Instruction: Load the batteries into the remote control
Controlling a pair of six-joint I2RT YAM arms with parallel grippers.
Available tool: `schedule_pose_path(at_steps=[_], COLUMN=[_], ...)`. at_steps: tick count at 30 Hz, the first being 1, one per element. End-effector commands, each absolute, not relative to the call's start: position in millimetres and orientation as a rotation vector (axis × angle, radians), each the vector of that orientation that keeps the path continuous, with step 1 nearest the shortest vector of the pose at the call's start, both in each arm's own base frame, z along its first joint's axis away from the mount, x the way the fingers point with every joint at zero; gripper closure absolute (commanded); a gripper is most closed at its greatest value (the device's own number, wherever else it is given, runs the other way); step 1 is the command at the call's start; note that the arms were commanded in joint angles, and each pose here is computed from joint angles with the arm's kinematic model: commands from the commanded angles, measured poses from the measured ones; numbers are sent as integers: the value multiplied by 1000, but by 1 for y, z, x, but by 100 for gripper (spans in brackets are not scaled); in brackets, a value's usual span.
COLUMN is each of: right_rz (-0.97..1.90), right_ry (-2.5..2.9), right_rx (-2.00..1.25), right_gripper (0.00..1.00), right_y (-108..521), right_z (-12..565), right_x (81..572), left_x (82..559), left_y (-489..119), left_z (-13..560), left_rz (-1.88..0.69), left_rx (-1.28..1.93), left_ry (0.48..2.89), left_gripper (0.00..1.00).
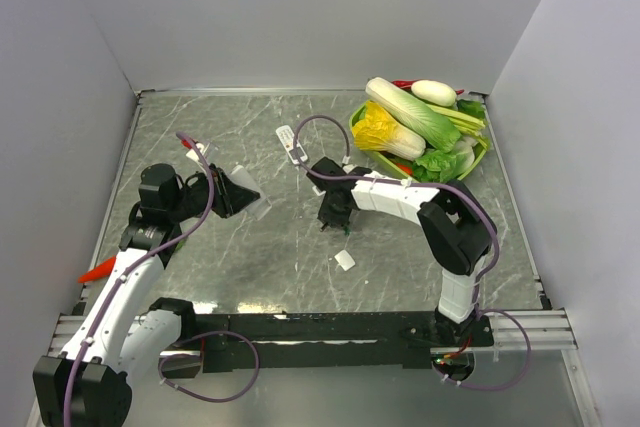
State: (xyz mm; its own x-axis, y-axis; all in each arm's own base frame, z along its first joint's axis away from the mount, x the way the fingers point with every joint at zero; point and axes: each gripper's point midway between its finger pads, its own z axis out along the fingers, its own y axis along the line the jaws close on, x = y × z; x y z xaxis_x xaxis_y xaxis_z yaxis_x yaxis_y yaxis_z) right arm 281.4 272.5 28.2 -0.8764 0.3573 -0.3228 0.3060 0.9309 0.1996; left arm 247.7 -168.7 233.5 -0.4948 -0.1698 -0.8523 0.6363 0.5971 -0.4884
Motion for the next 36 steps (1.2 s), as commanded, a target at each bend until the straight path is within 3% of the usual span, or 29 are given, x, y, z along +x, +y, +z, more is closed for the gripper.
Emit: schedule_pose_path(at_steps=[1, 15, 23, 27, 36], right_rz=[242, 206, 245, 319, 610], right_ry=[2706, 2730, 2676, 2551, 2059], right_rx=[576, 601, 493, 396, 97], right_gripper=[68, 74, 93, 100, 100], right_y=[275, 272, 267, 264, 289], right_z=[24, 6, 26, 72, 210], right_x=[291, 292, 294, 298, 281], left_x=[249, 251, 256, 250, 237], left_y=[-169, -168, -166, -168, -164], left_z=[244, 241, 243, 232, 236], left_rz=[-1029, -1027, -1053, -1180, -1403], left_rx=[394, 371, 265, 85, -184], left_ry=[1796, 1810, 1800, 1771, 1558], left_gripper=[99, 99, 99, 99, 99])
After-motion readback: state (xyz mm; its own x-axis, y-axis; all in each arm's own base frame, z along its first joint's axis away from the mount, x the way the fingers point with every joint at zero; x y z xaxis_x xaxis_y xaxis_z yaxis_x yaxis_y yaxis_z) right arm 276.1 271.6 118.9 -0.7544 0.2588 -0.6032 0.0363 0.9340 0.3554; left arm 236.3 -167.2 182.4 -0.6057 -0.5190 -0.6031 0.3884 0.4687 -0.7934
